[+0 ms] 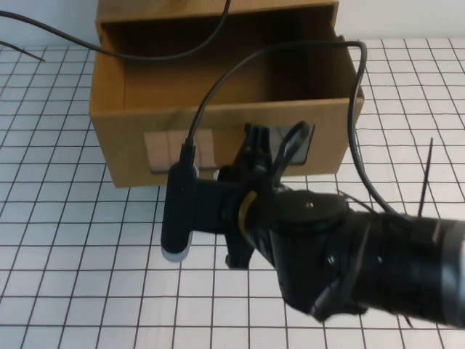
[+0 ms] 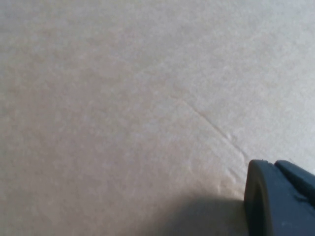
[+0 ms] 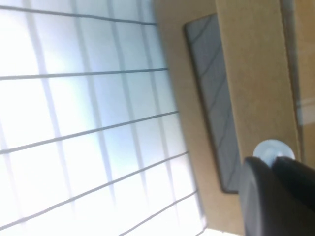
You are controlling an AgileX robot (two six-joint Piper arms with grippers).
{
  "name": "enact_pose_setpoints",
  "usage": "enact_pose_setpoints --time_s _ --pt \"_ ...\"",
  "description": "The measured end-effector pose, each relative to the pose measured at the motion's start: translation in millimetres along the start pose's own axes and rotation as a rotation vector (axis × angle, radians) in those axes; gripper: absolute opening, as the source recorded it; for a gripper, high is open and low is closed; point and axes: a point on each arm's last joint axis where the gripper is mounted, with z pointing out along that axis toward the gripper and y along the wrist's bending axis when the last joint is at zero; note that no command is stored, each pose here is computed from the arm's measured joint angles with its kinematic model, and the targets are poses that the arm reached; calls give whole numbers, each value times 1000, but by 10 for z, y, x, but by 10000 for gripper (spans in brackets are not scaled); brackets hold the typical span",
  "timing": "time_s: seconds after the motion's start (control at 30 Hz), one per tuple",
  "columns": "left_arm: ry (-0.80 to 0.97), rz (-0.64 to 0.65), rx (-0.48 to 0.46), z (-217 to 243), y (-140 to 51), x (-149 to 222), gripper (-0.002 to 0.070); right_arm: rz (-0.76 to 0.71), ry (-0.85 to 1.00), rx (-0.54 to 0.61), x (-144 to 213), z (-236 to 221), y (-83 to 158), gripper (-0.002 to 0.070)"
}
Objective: Open the shoe box
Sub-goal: 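Pull the top drawer of the cardboard box fully open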
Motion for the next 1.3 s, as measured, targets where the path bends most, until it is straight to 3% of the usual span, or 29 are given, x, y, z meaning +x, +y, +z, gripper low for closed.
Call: enact_pose_setpoints --time_s 0.33,0.53,0.67,0.93,1.13,1.3 --pt "0 -5 0 0 0 0 -2 100 35 -56 51 -180 99 7" --pt "-4 -7 5 -8 -8 -6 -2 260 71 -140 69 -374 93 137" --pt "1 -1 26 -91 -69 -31 -2 321 76 -158 75 -627 17 152" --pt "-75 148 7 -867 -464 -276 -2 516 48 -74 270 -1171 -409 9" --pt "-100 268 -112 -1619 -782 -295 -2 705 222 48 679 -1261 -863 -10" --pt "-168 290 -198 -2122 -1032 -39 -2 897 371 46 1205 -1262 -1161 -11"
